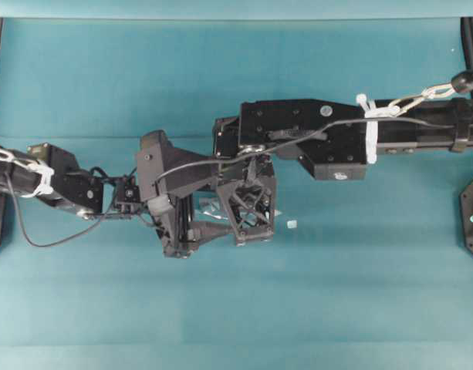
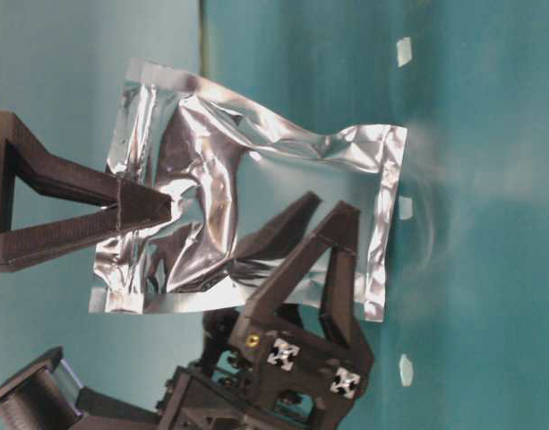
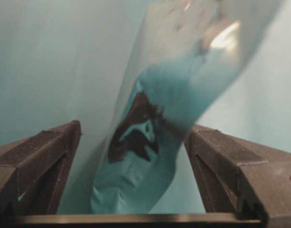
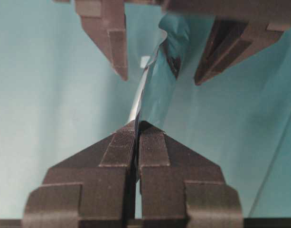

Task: Hand over the silver zip bag and make it stand upright.
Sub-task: 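Close the left gripper on the bag's lower edge below the right gripper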

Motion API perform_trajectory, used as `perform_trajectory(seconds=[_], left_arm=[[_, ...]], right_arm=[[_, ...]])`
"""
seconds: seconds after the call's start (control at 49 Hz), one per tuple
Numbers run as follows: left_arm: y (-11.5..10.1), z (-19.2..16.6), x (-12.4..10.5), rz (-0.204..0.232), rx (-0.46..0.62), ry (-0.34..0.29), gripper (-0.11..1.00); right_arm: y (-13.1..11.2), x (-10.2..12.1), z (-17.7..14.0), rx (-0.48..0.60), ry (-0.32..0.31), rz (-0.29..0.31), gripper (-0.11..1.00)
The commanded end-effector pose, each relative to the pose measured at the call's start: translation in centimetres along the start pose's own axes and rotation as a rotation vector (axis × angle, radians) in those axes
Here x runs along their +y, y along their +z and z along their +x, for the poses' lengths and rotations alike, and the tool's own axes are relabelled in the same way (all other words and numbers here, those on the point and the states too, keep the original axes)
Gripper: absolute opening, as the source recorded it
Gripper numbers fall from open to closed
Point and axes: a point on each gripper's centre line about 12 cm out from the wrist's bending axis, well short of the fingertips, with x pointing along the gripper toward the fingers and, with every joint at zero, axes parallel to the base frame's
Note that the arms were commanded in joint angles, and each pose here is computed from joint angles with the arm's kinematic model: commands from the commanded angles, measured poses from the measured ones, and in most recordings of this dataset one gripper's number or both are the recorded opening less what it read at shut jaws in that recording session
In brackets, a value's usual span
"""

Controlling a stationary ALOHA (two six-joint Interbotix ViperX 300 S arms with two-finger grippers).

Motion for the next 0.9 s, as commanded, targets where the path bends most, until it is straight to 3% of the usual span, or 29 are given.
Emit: perform_trajectory(seconds=[0.0, 0.49, 0.674, 0.878], left_arm=[[0.6, 0.2, 0.1, -0.002, -0.023, 0.000, 0.95], [0.7, 0.3, 0.3, -0.020, -0.027, 0.004, 0.86], [-0.1, 0.4, 0.3, -0.023, -0.002, 0.006, 0.67], [-0.9, 0.9, 0.3, -0.022, 0.019, 0.006, 0.30]], right_arm=[[0.1, 0.2, -1.1, -0.030, -0.007, -0.013, 0.01], [-0.1, 0.2, -0.9, -0.024, -0.005, -0.006, 0.01], [0.1, 0.1, -0.8, -0.034, -0.008, -0.003, 0.01], [0.0, 0.1, -0.7, -0.036, -0.008, -0.004, 0.01]])
